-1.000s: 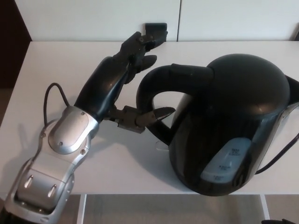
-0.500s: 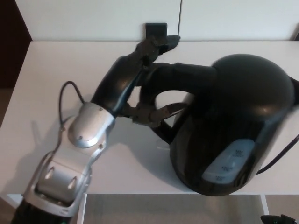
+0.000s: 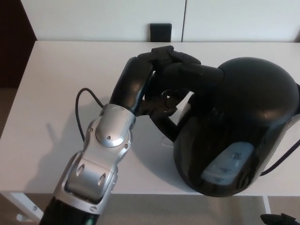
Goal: The robot walk towards a table in front and uses its left hand to pick up the pot from the base and places it on the table
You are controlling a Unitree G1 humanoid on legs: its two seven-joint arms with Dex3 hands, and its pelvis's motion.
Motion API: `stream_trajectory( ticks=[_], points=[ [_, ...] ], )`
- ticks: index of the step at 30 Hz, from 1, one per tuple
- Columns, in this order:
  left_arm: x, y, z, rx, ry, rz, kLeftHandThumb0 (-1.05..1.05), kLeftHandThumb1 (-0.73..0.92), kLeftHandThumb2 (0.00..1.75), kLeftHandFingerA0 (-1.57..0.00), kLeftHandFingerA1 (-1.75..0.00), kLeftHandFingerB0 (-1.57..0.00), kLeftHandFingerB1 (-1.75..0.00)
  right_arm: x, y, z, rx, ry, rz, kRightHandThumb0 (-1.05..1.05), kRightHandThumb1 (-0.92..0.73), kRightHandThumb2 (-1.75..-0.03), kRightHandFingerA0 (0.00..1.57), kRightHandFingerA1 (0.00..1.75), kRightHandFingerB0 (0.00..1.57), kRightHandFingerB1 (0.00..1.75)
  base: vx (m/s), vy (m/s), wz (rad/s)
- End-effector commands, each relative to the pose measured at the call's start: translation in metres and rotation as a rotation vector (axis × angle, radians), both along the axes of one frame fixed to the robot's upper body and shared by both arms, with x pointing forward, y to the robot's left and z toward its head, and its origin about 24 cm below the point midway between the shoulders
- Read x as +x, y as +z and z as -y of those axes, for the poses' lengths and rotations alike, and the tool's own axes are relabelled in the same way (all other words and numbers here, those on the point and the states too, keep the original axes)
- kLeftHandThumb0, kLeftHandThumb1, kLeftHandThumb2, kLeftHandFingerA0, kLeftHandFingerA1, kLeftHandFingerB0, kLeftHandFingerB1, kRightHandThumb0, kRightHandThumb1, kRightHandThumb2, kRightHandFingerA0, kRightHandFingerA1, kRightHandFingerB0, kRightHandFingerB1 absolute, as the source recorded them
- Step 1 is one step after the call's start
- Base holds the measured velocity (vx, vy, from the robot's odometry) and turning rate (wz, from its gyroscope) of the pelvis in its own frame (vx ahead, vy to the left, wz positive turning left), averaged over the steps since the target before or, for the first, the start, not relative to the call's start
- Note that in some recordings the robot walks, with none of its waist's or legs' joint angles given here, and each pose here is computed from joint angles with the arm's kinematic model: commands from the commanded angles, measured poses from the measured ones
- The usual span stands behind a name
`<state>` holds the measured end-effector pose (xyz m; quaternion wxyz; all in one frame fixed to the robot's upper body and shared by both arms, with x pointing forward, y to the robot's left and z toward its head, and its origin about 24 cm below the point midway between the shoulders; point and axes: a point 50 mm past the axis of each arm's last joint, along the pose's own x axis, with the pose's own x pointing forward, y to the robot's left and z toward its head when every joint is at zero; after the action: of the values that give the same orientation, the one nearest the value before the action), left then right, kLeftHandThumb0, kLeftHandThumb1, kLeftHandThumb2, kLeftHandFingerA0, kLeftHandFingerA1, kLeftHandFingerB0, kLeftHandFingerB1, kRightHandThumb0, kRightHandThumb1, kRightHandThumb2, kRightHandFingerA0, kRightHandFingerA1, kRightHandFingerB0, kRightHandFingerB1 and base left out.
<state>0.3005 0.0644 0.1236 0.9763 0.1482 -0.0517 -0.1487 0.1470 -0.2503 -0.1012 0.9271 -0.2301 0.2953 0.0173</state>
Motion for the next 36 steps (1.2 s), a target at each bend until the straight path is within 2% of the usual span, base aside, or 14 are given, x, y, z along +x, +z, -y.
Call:
stream_trajectory(
  ticks=[1, 5, 9, 10, 11, 12, 14, 16, 17, 19, 26, 27, 28, 36],
  points=[
    [-0.004, -0.009, 0.003, 0.018, -0.010, -0.024, -0.09, 0.74, 0.74, -1.34, -0.86, -0.83, -0.89, 0.000, 0.001, 0.005, -0.015, -0.017, -0.001, -0.41, -0.57, -0.59, 0.75, 0.46, 0.46, 0.36, 0.00, 0.000, 0.00],
    [-0.005, -0.008, 0.001, -0.063, 0.001, -0.036, -0.07, 0.76, 0.75, -1.31, -0.96, -0.82, -0.91, 0.000, 0.001, 0.005, -0.020, -0.012, -0.004, -0.40, -0.58, -0.59, 0.74, 0.45, 0.46, 0.36, 0.00, 0.000, 0.00],
    [-0.006, -0.008, 0.001, -0.331, 0.014, -0.143, -0.11, 0.82, 0.72, -1.21, -1.14, -0.80, -0.94, 0.000, -0.001, 0.005, -0.018, -0.017, -0.008, -0.41, -0.58, -0.59, 0.75, 0.45, 0.46, 0.36, 0.00, 0.000, 0.00],
    [-0.005, -0.005, 0.001, -0.433, 0.017, -0.185, -0.13, 0.86, 0.72, -1.01, -1.39, -0.70, -0.99, 0.000, -0.001, 0.004, -0.021, -0.017, -0.010, -0.41, -0.59, -0.59, 0.74, 0.46, 0.46, 0.35, 0.00, 0.000, 0.00],
    [-0.005, -0.001, 0.001, -0.543, 0.015, -0.230, -0.13, 0.86, 0.72, -1.01, -1.39, -0.70, -0.99, 0.000, -0.001, 0.004, -0.025, -0.016, -0.013, -0.41, -0.59, -0.59, 0.74, 0.46, 0.46, 0.35, 0.00, 0.000, 0.00],
    [-0.004, 0.009, 0.000, -0.688, 0.003, -0.271, -0.12, 0.92, 0.67, -0.83, -1.65, -0.57, -0.97, 0.000, -0.001, 0.004, -0.025, -0.016, -0.012, -0.41, -0.59, -0.59, 0.74, 0.46, 0.46, 0.35, 0.00, 0.000, 0.00],
    [-0.003, 0.023, -0.002, -0.772, -0.017, -0.273, -0.18, 0.92, 0.67, -0.79, -1.72, -0.53, -0.96, 0.001, 0.000, 0.004, -0.028, -0.014, -0.002, -0.41, -0.59, -0.59, 0.75, 0.47, 0.47, 0.36, 0.00, 0.000, 0.00],
    [-0.002, 0.033, -0.005, -0.842, -0.027, -0.276, -0.21, 0.89, 0.68, -0.80, -1.66, -0.59, -0.94, 0.002, 0.000, 0.003, -0.027, -0.016, -0.003, -0.41, -0.59, -0.59, 0.75, 0.47, 0.47, 0.36, 0.00, 0.000, 0.00],
    [-0.002, 0.038, -0.007, -0.853, -0.043, -0.262, -0.21, 0.91, 0.67, -0.91, -1.60, -0.72, -0.95, 0.001, 0.000, 0.003, -0.028, -0.016, -0.006, -0.42, -0.60, -0.59, 0.76, 0.48, 0.47, 0.36, 0.00, 0.000, 0.00],
    [-0.002, 0.050, -0.012, -0.861, -0.067, -0.224, -0.23, 0.86, 0.70, -0.93, -1.54, -0.77, -0.93, 0.002, 0.000, 0.003, -0.022, -0.017, -0.003, -0.40, -0.60, -0.60, 0.76, 0.48, 0.47, 0.36, 0.00, 0.000, 0.00],
    [-0.004, 0.093, -0.032, -0.874, -0.093, -0.079, -0.24, 0.91, 0.67, -0.95, -1.45, -0.76, -0.96, 0.002, 0.001, 0.005, -0.028, -0.010, 0.000, -0.42, -0.61, -0.60, 0.76, 0.47, 0.46, 0.35, 0.00, 0.000, 0.00],
    [-0.005, 0.102, -0.040, -0.868, -0.080, -0.051, -0.22, 0.87, 0.69, -0.97, -1.49, -0.80, -0.85, 0.003, 0.001, 0.004, -0.032, -0.008, 0.002, -0.41, -0.61, -0.60, 0.76, 0.47, 0.47, 0.36, 0.00, 0.000, 0.00],
    [-0.005, 0.106, -0.043, -0.868, -0.074, -0.043, -0.22, 0.87, 0.69, -0.97, -1.49, -0.80, -0.85, 0.003, 0.001, 0.004, -0.033, -0.007, 0.004, -0.41, -0.61, -0.60, 0.76, 0.47, 0.47, 0.36, 0.00, 0.000, 0.00],
    [-0.008, 0.109, -0.083, -0.769, -0.015, -0.020, -0.18, 0.92, 0.67, -0.91, -1.53, -0.68, -0.92, 0.001, 0.001, 0.007, -0.015, -0.019, -0.007, -0.39, -0.61, -0.60, 0.75, 0.44, 0.45, 0.35, 0.00, 0.000, 0.00]
  ],
)
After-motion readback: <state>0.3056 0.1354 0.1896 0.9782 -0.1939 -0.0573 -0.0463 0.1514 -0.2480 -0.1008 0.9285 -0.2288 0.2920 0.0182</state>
